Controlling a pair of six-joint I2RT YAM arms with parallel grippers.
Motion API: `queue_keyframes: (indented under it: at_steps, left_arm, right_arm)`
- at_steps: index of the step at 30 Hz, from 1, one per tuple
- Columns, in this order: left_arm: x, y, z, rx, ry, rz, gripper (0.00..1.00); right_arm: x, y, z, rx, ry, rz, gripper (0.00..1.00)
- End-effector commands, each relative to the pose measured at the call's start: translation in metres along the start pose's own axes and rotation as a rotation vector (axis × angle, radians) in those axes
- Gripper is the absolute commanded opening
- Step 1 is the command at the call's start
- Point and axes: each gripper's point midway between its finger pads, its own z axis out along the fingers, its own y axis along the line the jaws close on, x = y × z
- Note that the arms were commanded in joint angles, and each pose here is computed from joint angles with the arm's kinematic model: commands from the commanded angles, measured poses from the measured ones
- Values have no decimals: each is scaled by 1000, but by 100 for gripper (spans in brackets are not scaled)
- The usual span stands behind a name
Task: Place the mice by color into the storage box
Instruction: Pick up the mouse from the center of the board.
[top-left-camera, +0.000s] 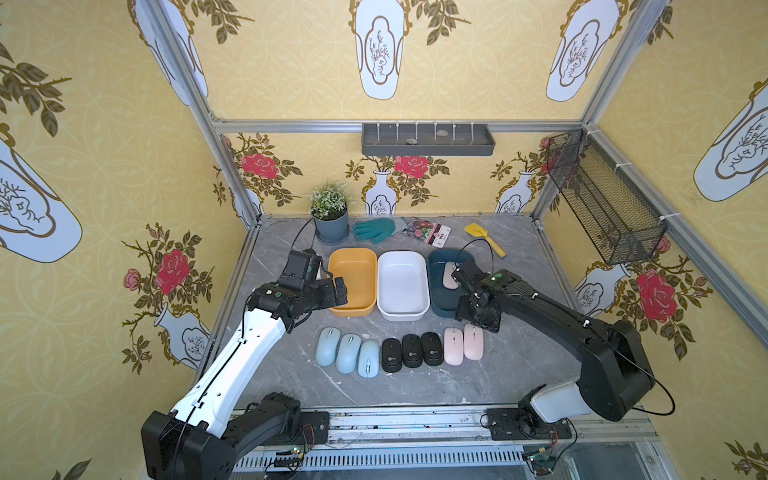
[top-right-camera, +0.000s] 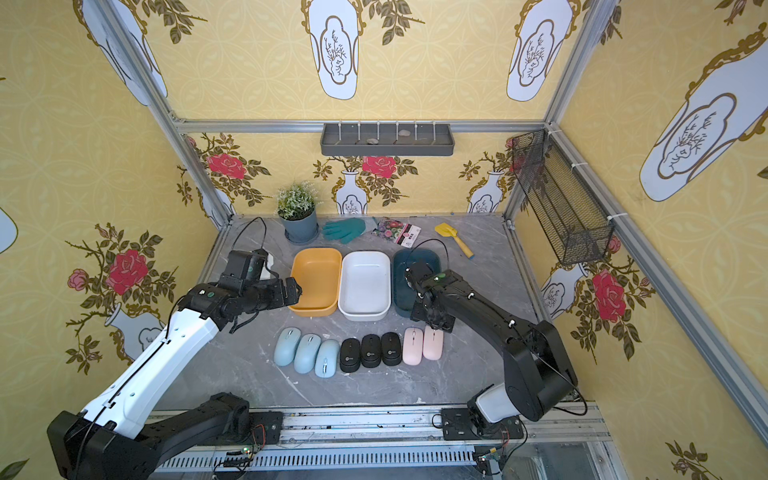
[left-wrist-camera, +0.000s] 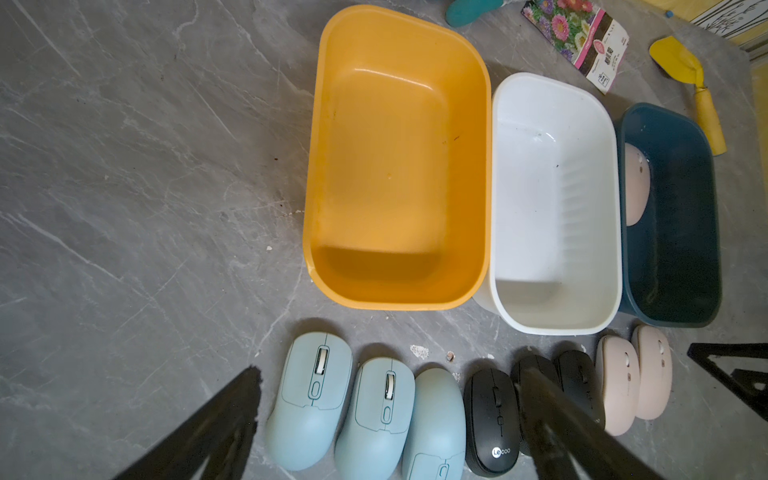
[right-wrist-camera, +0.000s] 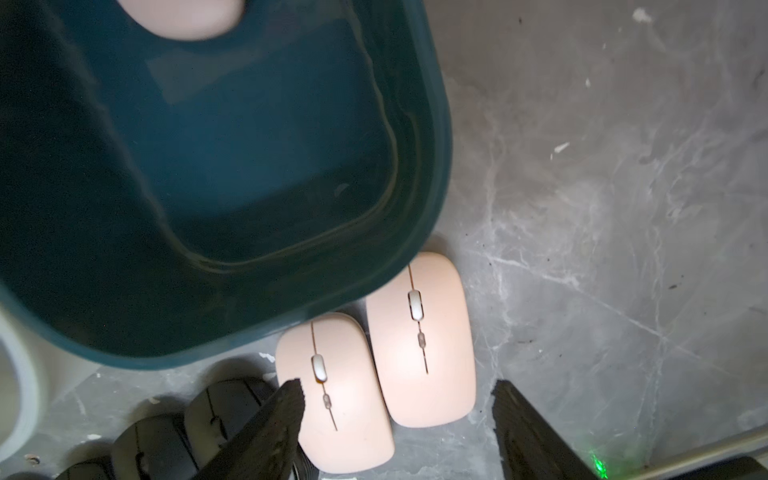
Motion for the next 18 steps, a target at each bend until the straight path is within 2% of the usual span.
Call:
queue_keyframes:
  at_steps: [1, 7, 18]
  left_arm:
    - [-1, -3, 0, 15, -2, 6, 98]
    - [4, 0, -3, 7, 3, -5, 98]
    - [4, 3, -6, -8, 3, -15, 98]
  right_arm:
    - [13, 0, 7, -21, 38, 48, 74]
    - [27, -8, 28, -10, 71, 56, 74]
    - [27, -19, 49, 12, 85, 63, 74]
